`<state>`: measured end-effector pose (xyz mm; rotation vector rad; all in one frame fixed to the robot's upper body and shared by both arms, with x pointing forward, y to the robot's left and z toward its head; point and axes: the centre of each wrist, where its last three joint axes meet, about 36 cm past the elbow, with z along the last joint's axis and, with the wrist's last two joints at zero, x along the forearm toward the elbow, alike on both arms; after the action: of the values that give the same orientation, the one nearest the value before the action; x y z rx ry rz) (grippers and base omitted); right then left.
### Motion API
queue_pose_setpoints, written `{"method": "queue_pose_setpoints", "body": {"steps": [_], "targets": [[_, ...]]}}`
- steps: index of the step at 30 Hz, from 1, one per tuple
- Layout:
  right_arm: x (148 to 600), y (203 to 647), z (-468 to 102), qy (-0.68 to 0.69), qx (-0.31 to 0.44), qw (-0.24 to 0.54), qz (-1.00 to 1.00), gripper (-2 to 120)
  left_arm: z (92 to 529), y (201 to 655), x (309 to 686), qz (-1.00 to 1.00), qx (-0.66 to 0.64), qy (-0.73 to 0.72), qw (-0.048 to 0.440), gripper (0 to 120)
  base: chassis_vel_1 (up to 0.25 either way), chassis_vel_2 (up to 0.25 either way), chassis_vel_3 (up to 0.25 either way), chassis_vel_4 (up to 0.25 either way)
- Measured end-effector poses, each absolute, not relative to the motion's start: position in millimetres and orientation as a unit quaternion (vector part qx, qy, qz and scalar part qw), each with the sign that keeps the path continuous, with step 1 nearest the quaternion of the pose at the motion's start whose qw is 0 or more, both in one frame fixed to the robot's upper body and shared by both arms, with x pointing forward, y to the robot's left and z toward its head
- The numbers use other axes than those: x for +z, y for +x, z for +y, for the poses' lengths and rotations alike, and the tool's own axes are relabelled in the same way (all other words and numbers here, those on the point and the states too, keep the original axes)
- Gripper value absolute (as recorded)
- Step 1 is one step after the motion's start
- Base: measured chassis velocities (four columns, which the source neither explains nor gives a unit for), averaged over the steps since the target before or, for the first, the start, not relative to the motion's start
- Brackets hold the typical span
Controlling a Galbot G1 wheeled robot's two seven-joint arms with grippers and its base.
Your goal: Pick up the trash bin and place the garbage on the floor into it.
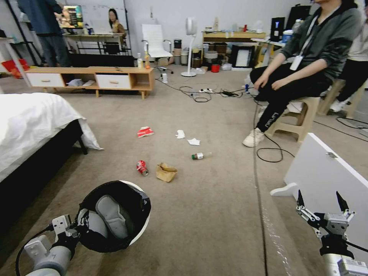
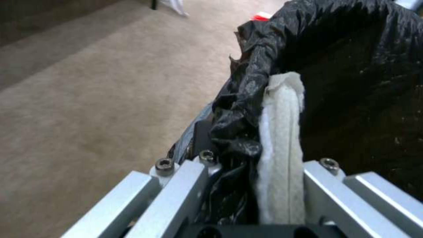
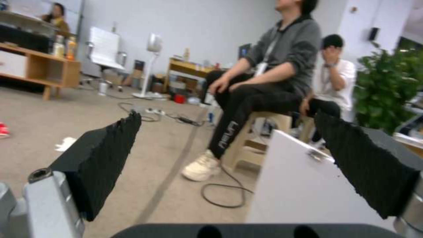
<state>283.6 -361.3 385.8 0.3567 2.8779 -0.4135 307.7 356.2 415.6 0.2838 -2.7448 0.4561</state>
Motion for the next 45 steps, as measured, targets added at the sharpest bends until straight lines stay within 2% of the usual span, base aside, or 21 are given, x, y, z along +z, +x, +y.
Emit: {"method": "queue_pose_setpoints", "body": {"steps": [11, 31, 45], "targets": [[387.0, 283.6, -361.1, 0.118, -0.141, 0.108, 0.977, 100, 355.9, 307.5, 415.8, -0.968, 0.160, 0.103, 0.161, 6, 0.075, 0.075, 0.069, 0.073], [385.0, 284.6, -359.8, 0.135, -0.142, 0.101, 0.975, 100, 353.0, 308.5, 417.3, -0.969, 0.162, 0.100, 0.158, 6, -0.002, 0.003, 0.003, -0.003], [384.7, 284.0, -361.3, 0.133, -0.144, 0.102, 0.975, 100, 349.7, 310.5, 415.2, -0.968, 0.164, 0.099, 0.160, 6, -0.180, 0.160, 0.169, -0.160]]}}
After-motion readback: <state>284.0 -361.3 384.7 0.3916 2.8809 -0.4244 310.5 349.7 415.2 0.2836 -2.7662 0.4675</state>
